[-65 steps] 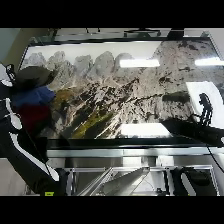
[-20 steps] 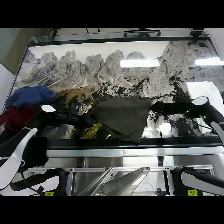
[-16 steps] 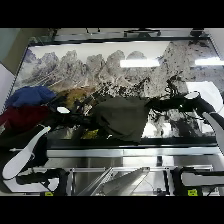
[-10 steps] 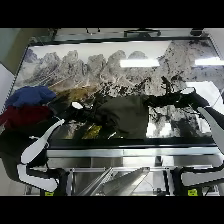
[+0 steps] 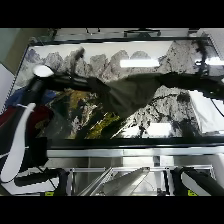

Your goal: Fold the shirts.

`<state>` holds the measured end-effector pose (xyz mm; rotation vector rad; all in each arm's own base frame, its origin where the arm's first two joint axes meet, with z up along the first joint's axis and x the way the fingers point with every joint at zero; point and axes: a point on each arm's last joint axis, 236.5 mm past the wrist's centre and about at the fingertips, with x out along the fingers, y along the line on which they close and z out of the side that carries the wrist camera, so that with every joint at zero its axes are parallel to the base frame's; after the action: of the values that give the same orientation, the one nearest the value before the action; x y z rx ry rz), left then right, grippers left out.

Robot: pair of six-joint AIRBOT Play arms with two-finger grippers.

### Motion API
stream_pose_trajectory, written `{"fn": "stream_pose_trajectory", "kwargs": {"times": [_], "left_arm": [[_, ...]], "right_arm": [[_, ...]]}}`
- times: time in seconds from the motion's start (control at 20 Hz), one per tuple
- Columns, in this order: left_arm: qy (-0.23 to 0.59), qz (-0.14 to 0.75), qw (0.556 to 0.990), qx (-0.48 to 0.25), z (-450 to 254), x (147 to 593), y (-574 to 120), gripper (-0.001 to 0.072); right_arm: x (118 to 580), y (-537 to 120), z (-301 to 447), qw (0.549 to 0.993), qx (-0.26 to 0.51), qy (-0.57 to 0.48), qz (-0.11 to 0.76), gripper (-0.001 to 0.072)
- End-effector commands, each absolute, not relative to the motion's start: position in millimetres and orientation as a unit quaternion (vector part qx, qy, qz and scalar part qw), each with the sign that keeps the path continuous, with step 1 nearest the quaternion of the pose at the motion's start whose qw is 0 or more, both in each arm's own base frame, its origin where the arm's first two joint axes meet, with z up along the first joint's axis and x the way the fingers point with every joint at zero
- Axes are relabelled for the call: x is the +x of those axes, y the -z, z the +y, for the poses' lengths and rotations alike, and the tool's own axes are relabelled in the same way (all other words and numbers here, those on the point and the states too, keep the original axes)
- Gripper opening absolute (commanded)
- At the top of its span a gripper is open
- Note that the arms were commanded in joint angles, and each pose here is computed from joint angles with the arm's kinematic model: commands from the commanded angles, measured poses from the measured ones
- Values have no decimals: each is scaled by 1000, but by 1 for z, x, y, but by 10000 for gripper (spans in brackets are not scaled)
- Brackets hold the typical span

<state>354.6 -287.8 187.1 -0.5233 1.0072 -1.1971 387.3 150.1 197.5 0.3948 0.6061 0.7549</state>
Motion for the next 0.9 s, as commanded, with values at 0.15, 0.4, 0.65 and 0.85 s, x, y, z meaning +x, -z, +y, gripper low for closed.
{"fn": "stream_pose_trajectory", "kwargs": {"times": [0.15, 0.4, 0.65, 0.85], "left_arm": [[516, 379, 757, -133, -238, 333, -297, 16], [449, 517, 721, -105, -229, 337, -183, 17], [409, 608, 666, -140, -231, 363, -54, 182], [373, 674, 608, -192, -184, 375, -30, 720]], "right_arm": [[315, -299, 181, 899, 118, -390, 161, 17], [337, -188, 197, 869, 115, -366, 314, 17], [360, -45, 198, 824, 145, -313, 449, 16], [385, 2, 187, 827, 149, -269, 470, 16]]}}
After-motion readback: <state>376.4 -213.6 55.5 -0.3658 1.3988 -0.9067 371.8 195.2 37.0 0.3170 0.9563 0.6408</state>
